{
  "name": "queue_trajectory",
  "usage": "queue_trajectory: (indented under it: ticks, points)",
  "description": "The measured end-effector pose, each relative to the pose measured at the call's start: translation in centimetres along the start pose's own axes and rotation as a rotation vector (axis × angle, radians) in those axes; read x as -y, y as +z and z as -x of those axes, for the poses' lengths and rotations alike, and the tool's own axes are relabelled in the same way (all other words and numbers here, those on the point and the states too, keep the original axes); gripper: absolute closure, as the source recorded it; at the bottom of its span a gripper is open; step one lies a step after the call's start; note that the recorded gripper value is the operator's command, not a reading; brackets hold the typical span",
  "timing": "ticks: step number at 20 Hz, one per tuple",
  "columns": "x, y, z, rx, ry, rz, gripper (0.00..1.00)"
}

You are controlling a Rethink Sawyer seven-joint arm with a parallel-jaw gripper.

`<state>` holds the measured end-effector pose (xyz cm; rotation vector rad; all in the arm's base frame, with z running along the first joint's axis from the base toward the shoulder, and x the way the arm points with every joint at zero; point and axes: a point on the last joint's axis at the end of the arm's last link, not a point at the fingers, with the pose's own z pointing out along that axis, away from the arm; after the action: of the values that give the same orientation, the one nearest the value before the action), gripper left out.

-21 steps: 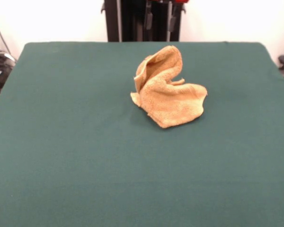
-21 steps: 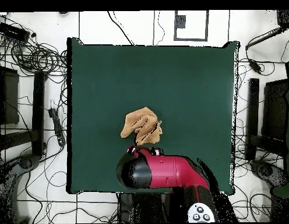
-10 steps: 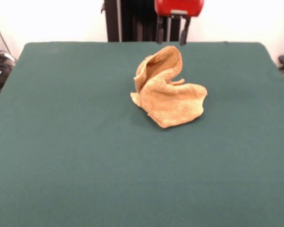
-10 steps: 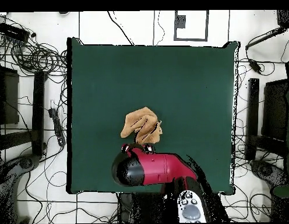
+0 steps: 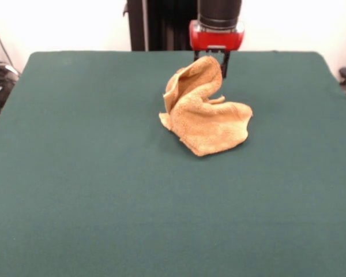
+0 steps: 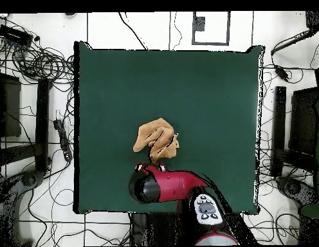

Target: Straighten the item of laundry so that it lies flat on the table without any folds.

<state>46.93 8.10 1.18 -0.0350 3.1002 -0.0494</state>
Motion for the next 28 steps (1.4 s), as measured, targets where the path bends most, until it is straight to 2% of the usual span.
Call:
queue_trajectory:
  ticks: [6, 9, 13, 16, 17, 20, 23, 28]
  points:
    - [0.2, 0.6, -0.6, -0.020, 0.010, -0.002, 0.00]
    - [0.2, 0.2, -0.5, -0.020, 0.018, -0.002, 0.00]
    - [0.5, -3.0, 0.3, -0.035, 0.058, -0.013, 0.00]
    - [0.8, -6.1, 1.3, -0.064, 0.087, -0.025, 0.00]
    - [0.9, -8.2, 1.8, -0.094, 0.108, -0.030, 0.00]
    - [1.1, -10.5, 2.2, -0.124, 0.130, -0.033, 0.00]
    - [1.2, -12.0, 2.5, -0.132, 0.142, -0.033, 0.00]
    - [1.4, -13.5, 3.6, -0.097, 0.146, -0.037, 0.00]
